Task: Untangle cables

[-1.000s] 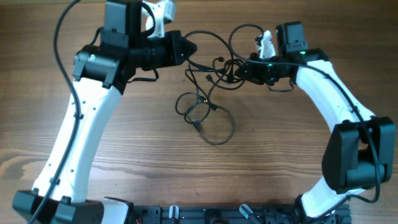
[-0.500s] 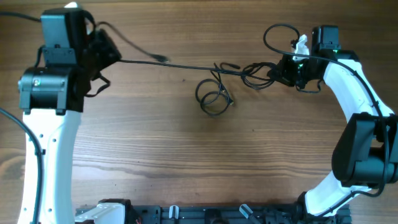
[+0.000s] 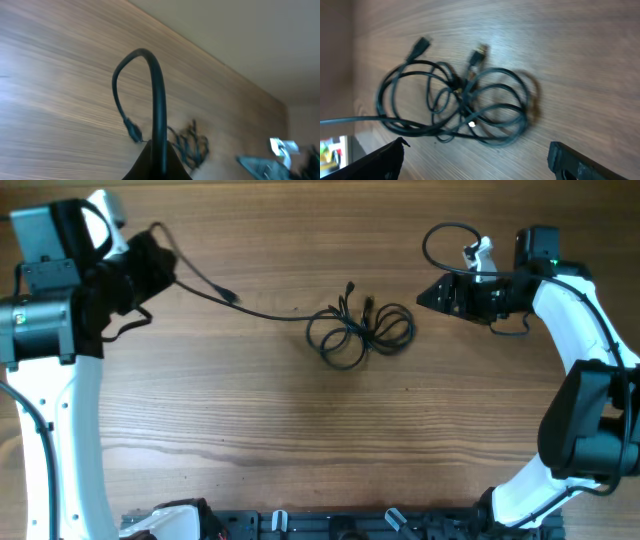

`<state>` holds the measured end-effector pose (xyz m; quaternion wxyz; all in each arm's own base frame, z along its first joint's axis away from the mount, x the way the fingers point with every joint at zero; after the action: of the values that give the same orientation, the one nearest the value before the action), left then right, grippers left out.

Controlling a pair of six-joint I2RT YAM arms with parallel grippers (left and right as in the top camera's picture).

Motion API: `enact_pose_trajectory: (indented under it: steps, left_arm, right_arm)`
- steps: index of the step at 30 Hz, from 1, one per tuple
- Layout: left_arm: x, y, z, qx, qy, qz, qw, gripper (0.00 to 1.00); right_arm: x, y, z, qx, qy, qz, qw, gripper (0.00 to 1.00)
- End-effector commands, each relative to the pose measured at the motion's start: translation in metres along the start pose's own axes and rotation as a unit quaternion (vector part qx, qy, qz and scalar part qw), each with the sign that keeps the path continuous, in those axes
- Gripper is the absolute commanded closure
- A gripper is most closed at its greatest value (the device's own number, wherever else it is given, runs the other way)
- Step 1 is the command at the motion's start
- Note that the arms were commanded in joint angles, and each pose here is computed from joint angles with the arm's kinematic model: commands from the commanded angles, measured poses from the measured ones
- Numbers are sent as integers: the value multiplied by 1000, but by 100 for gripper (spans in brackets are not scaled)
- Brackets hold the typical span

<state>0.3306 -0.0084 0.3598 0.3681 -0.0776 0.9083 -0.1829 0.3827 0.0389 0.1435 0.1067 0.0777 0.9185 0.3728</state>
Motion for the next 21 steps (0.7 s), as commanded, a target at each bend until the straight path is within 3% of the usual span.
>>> enact_pose_trajectory:
  steps: [1,5,8,10,14,21]
  left_arm:
    - [3,-37,-7,76,4,46,996,96]
    - [2,-29,-4,25,-4,45,999,96]
    - [3,-26,3,17,7,17,1000,96]
    - [5,-23,11,16,21,12,1000,96]
    - [6,-23,14,23,27,9,999,96]
    - [-2,6,7,-8,15,-24,1000,96]
  right_arm:
    - [0,57,-24,-50,-31,-107,993,5]
    - [16,79,6,-18,3,-100,995,11]
    - [30,114,33,-39,20,-165,985,13]
    - [38,134,46,-55,21,-245,968,12]
    - [65,159,73,-80,46,-427,899,13]
    - [76,142,94,-84,79,-452,885,20]
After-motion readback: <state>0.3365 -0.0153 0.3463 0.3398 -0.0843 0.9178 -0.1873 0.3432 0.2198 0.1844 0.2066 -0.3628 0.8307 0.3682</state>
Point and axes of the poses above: each gripper's point midway between its finger pads, its own z axis out along the fingers, its own y axis along the line the jaws close on, x = y × z, the point moved 5 cm from there along -z, back along the fingers, and after that the axes turned 13 degrees about z, right-handed, at the moved point
